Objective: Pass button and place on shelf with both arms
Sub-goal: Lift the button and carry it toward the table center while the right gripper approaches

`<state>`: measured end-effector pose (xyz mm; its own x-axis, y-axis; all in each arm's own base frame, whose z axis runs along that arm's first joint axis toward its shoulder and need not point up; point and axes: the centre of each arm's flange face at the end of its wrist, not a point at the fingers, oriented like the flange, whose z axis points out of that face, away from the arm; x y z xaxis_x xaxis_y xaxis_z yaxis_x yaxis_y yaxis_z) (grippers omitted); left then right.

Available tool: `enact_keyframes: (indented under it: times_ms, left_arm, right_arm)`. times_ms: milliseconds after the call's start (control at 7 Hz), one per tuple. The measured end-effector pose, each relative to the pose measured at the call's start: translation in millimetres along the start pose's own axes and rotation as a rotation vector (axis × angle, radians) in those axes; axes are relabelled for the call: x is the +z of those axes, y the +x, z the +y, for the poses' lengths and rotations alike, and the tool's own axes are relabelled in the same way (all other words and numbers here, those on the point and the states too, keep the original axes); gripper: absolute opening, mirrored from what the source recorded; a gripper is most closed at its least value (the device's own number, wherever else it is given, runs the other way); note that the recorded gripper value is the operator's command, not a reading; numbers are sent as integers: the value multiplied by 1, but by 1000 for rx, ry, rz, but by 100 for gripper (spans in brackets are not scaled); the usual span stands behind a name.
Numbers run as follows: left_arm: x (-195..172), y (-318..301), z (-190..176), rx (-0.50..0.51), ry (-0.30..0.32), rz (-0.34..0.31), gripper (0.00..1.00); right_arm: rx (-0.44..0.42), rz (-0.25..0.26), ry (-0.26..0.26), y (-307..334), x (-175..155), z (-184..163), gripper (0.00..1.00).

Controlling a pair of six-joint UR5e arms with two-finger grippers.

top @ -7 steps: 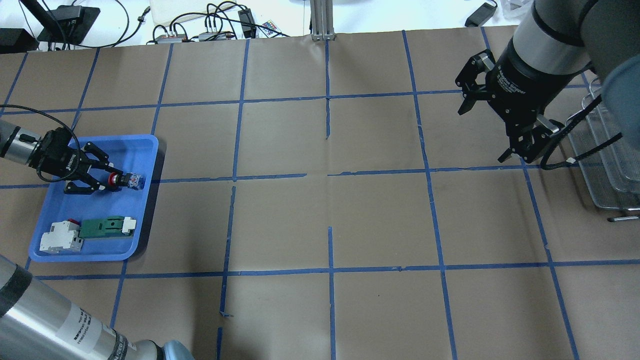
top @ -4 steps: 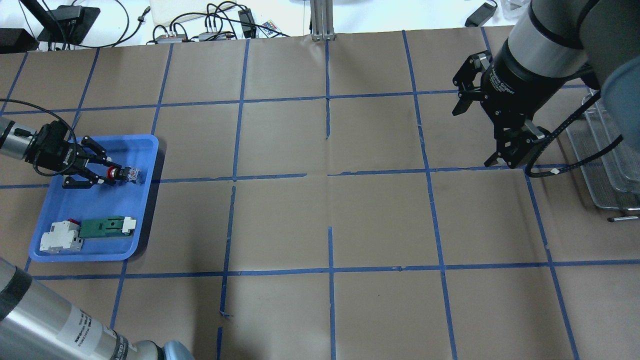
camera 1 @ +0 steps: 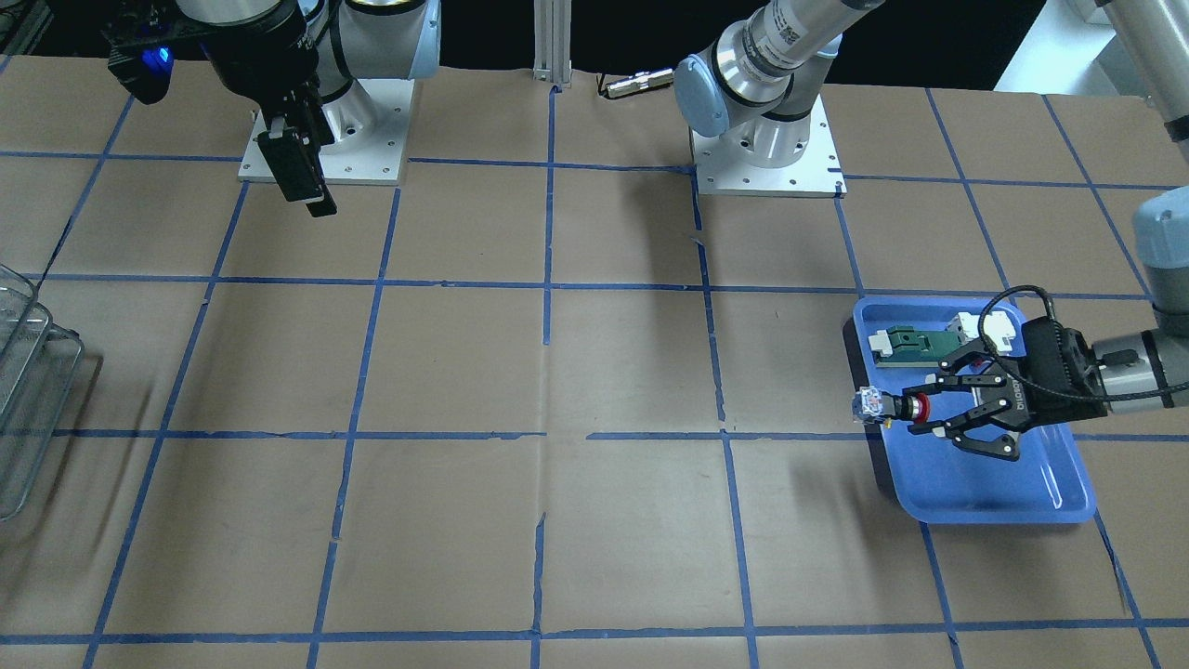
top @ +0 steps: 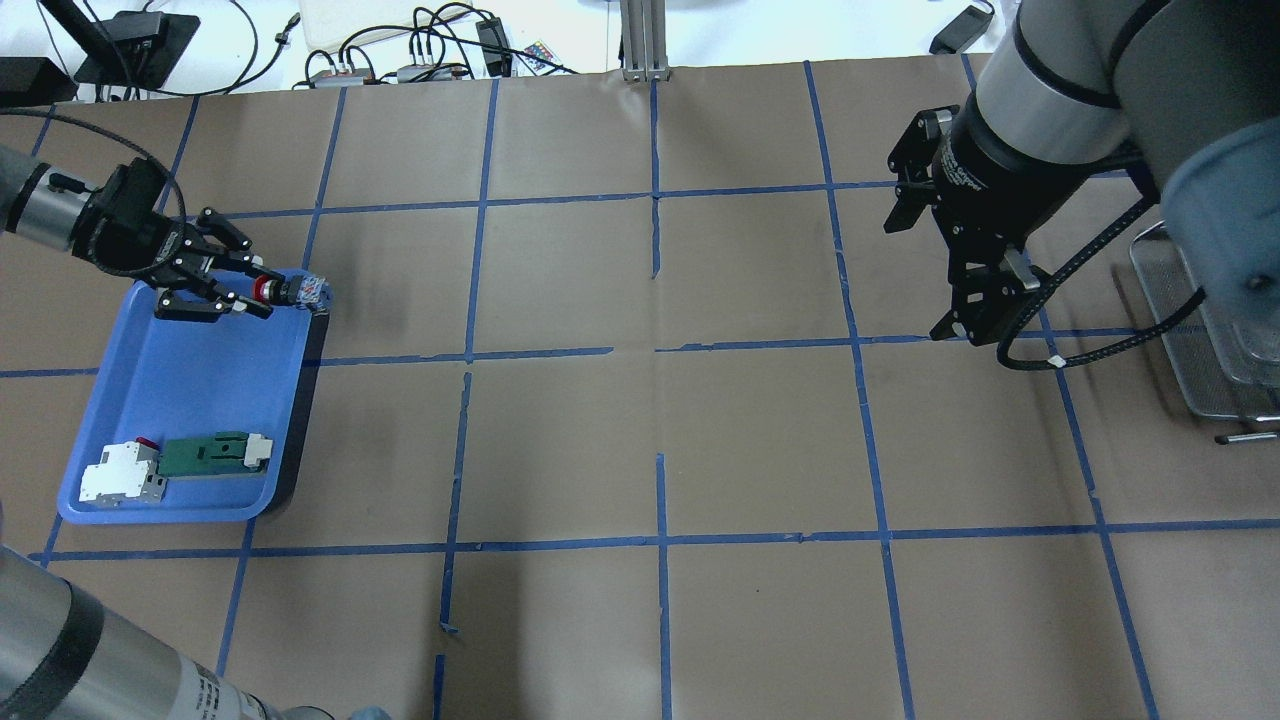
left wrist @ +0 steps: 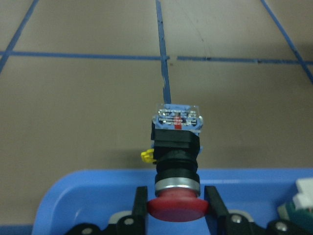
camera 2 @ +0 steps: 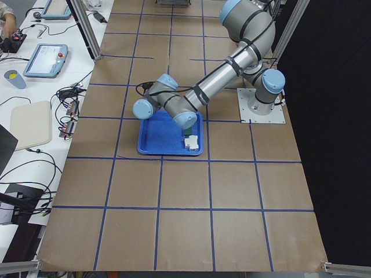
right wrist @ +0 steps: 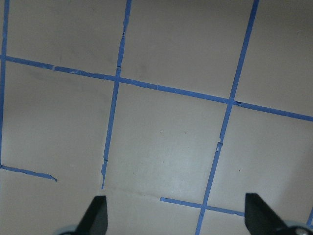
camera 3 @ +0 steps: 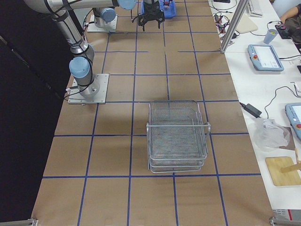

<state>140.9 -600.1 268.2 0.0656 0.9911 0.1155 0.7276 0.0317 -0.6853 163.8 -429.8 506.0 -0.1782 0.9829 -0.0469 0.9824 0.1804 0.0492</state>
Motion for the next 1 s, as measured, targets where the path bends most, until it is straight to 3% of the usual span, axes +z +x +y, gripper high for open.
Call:
enact_keyframes:
  times_ms: [286, 429, 1000]
  left_arm:
    - [36, -6, -120, -34, -28, 30, 0]
    - [57, -2, -175, -60, -7, 34, 0]
    - [122, 36, -322, -49, 54, 83, 0]
  right_arm:
    - [78, 0, -12, -6, 3, 3, 100]
    - [105, -4, -16, -9, 5, 3, 100]
    - [138, -17, -10, -29, 6, 1, 100]
